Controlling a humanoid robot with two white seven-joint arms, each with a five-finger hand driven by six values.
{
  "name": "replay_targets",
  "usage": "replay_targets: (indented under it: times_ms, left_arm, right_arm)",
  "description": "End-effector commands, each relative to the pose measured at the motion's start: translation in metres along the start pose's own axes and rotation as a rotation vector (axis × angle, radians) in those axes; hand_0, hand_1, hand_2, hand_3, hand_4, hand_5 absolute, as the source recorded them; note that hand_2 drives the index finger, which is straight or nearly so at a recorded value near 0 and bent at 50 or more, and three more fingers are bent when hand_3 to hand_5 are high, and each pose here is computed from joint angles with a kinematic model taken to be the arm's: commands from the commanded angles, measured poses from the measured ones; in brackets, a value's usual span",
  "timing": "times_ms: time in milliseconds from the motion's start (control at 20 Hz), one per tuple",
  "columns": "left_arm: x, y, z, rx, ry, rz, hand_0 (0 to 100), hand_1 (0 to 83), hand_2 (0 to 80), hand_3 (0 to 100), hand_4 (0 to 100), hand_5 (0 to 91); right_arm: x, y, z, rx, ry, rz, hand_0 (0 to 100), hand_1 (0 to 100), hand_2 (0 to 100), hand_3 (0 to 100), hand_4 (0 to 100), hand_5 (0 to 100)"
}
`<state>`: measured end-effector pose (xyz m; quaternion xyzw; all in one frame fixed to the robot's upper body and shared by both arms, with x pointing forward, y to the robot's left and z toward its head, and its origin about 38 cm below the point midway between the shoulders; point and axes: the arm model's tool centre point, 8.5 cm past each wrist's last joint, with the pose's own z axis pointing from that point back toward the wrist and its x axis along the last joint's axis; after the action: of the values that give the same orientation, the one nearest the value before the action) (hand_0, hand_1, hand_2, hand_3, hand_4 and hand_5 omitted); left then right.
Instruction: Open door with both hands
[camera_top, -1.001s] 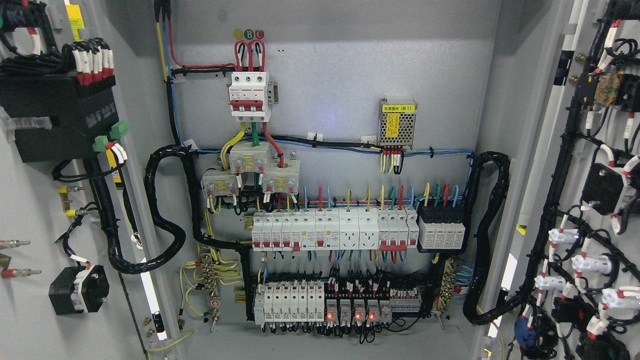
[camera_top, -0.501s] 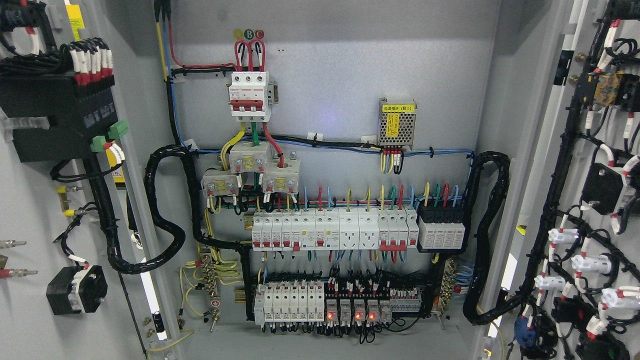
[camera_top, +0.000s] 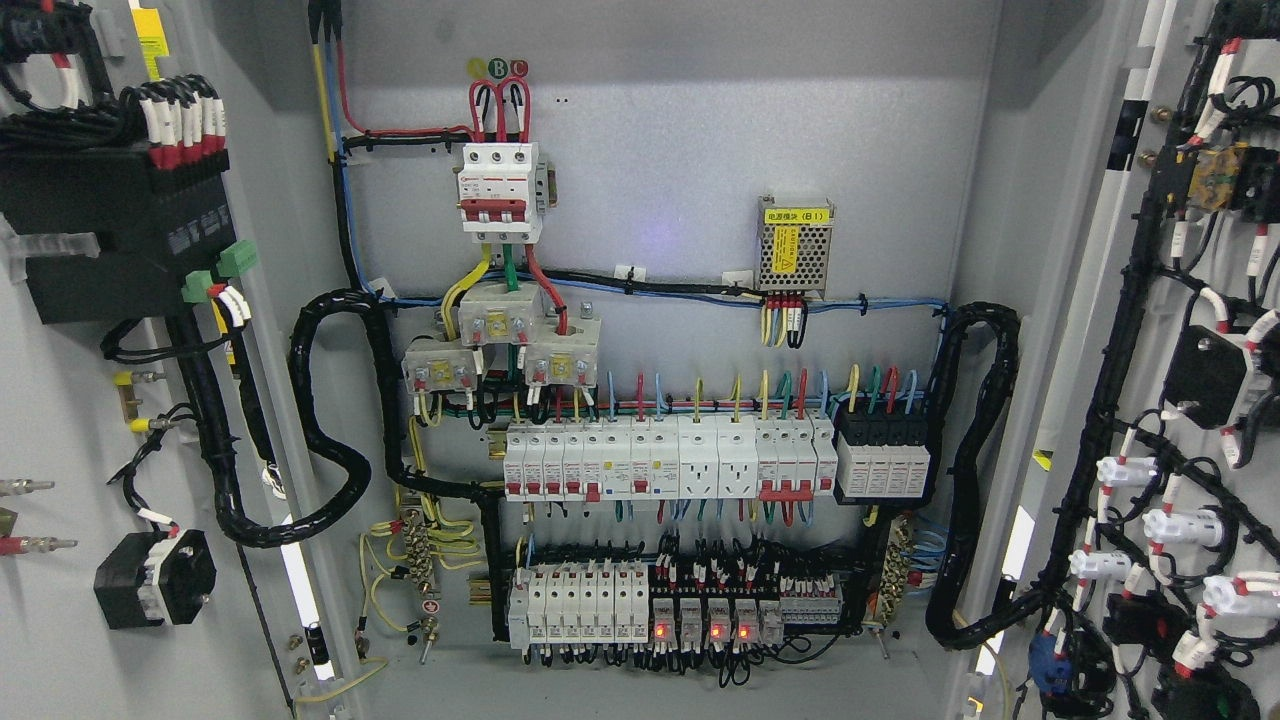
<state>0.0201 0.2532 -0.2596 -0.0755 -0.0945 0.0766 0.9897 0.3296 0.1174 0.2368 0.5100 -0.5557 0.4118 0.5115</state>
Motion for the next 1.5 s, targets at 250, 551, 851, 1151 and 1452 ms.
replay_targets:
  times_ms: [250, 551, 851, 1151, 1452]
  left_arm:
    - [0.080, -0.030, -0.003, -0.096, -0.366, -0.081, 12, 55.6, 0.0, 0, 0, 0.0]
    - [0.131, -0.072, 0.029, -0.361, -0.603, -0.211, 12, 55.6, 0.0, 0, 0, 0.0]
    - [0.149, -0.107, 0.098, -0.433, -0.836, -0.399, 12, 55.6, 0.0, 0, 0, 0.0]
    - [0.193, -0.124, 0.172, -0.468, -1.026, -0.477, 12, 55.6, 0.0, 0, 0, 0.0]
    - [0.203, -0.121, 0.214, -0.457, -1.134, -0.518, 12, 55.6, 0.0, 0, 0, 0.0]
  right_arm:
    - [0.009, -0.071, 0.161, -0.393, -0.139, -0.008, 0, 50, 4, 0, 0, 0]
    - [-0.009, -0.051, 0.266, -0.598, -0.162, 0.023, 0, 50, 4, 0, 0, 0]
    - [-0.017, -0.025, 0.342, -0.779, -0.187, 0.081, 0, 50, 4, 0, 0, 0]
    - [0.002, -0.005, 0.373, -0.830, -0.250, 0.237, 0, 50, 4, 0, 0, 0]
    - [0.009, 0.003, 0.375, -0.832, -0.324, 0.343, 0, 50, 4, 0, 0, 0]
